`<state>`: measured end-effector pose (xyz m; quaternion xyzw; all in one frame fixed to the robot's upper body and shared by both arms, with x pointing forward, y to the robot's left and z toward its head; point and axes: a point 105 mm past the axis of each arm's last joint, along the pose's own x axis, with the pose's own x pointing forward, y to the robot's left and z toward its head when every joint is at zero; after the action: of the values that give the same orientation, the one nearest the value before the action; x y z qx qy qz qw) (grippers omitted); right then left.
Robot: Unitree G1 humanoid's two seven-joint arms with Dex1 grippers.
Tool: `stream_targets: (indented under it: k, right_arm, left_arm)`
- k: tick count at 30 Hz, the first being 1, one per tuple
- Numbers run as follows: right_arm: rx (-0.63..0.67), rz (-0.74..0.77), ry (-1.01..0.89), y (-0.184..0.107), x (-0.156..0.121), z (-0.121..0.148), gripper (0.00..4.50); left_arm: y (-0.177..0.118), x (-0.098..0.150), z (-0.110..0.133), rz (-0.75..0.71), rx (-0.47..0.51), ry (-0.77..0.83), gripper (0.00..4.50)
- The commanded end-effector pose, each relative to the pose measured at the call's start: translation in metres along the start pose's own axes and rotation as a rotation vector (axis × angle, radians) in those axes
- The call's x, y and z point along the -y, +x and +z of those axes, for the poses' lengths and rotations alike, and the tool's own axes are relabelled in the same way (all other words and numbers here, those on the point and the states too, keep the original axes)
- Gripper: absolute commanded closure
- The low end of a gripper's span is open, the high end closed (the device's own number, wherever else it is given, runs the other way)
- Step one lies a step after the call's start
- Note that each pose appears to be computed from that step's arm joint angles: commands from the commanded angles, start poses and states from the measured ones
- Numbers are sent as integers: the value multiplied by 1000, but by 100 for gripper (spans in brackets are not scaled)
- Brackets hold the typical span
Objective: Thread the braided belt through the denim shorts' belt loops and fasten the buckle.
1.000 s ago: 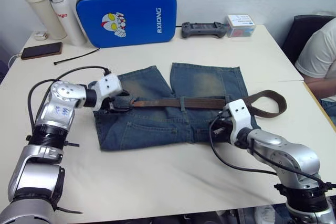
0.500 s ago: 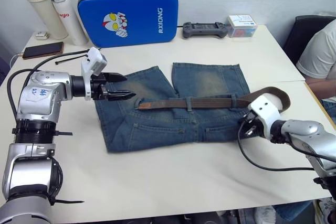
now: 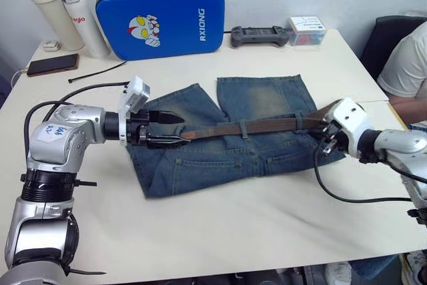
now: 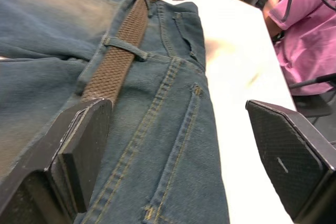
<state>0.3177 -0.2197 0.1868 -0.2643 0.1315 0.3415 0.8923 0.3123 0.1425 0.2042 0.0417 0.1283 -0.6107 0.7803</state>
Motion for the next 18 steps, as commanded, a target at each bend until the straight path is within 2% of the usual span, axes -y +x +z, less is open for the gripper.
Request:
stream_targets:
  k: [1, 5, 9, 14, 17, 18]
  right_arm:
    - [41, 154, -55, -10, -35, 23, 357]
    - [3, 245, -107, 4, -75, 16, 161]
    - [-65, 270, -93, 21, -93, -3, 161]
    - [-154, 180, -150, 36, -78, -26, 161]
    - [-161, 147, -196, 36, -66, -30, 231]
    - [-157, 136, -233, 34, -60, -28, 271]
  left_arm:
    - [1, 3, 4, -18, 7, 38, 0]
    - [6, 2, 3, -23, 5, 42, 0]
    - [10, 0, 2, -20, 0, 52, 0]
    - [9, -4, -1, 8, -14, 62, 0]
    - [7, -4, -6, 16, -29, 64, 0]
    - [7, -4, -6, 18, -28, 65, 0]
